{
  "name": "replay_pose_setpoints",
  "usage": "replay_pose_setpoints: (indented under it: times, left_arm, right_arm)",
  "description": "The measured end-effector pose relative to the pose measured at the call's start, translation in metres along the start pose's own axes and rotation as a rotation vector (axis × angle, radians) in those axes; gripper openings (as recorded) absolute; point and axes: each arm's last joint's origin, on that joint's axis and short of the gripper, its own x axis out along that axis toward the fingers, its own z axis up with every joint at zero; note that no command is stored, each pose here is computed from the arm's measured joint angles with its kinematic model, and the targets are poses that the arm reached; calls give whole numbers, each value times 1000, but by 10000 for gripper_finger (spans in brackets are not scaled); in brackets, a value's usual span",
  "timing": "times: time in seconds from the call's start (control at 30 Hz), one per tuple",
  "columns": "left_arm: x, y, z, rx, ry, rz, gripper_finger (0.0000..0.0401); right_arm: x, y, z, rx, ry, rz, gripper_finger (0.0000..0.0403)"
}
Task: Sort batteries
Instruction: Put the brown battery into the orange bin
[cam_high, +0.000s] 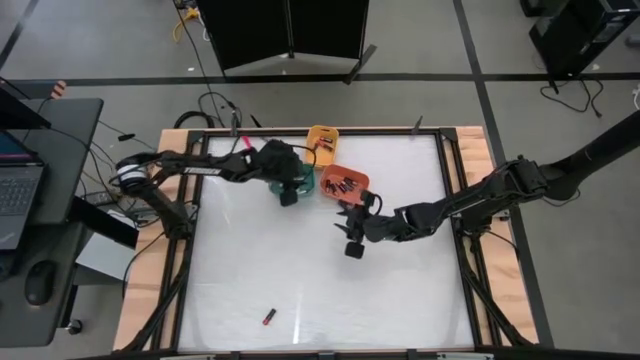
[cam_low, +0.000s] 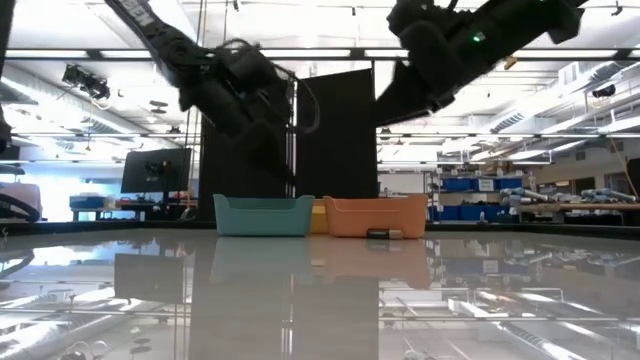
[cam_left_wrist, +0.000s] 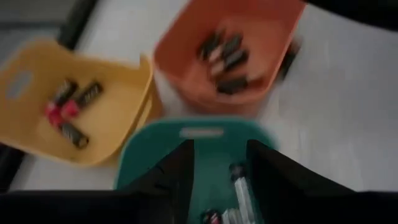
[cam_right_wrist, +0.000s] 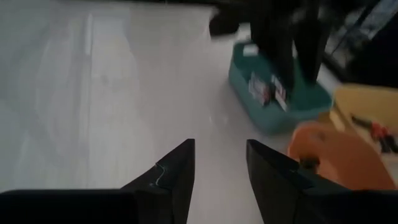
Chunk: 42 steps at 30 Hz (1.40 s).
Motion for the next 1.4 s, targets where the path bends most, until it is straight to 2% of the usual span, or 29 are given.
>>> replay_pose_setpoints:
  times: [0.2,0.37,0.47,0.7,1.07,1.23,1.4]
  left_arm:
    - [-24,-20,-14,-40,-261,13,156]
    - [-44,-43,-27,-48,-432,-19,156]
    - [-54,-55,-36,-71,-480,-51,156]
    - [-61,-71,-54,-77,-469,-70,156]
    - [-62,-79,-54,-65,-470,-75,156]
    - [-62,-81,-54,-64,-469,-68,156]
    - [-62,-81,-54,-66,-466,-63,156]
  right_arm:
    - [5,0,-21,27,167,-32,142]
    - [23,-2,-40,18,264,-64,91]
    - [32,-5,-49,12,315,-70,58]
    - [41,-21,-53,16,369,-119,8]
    - [45,-46,-80,70,392,-171,8]
    - [35,-53,-89,77,398,-230,17]
    - [19,-60,-88,109,346,-236,11]
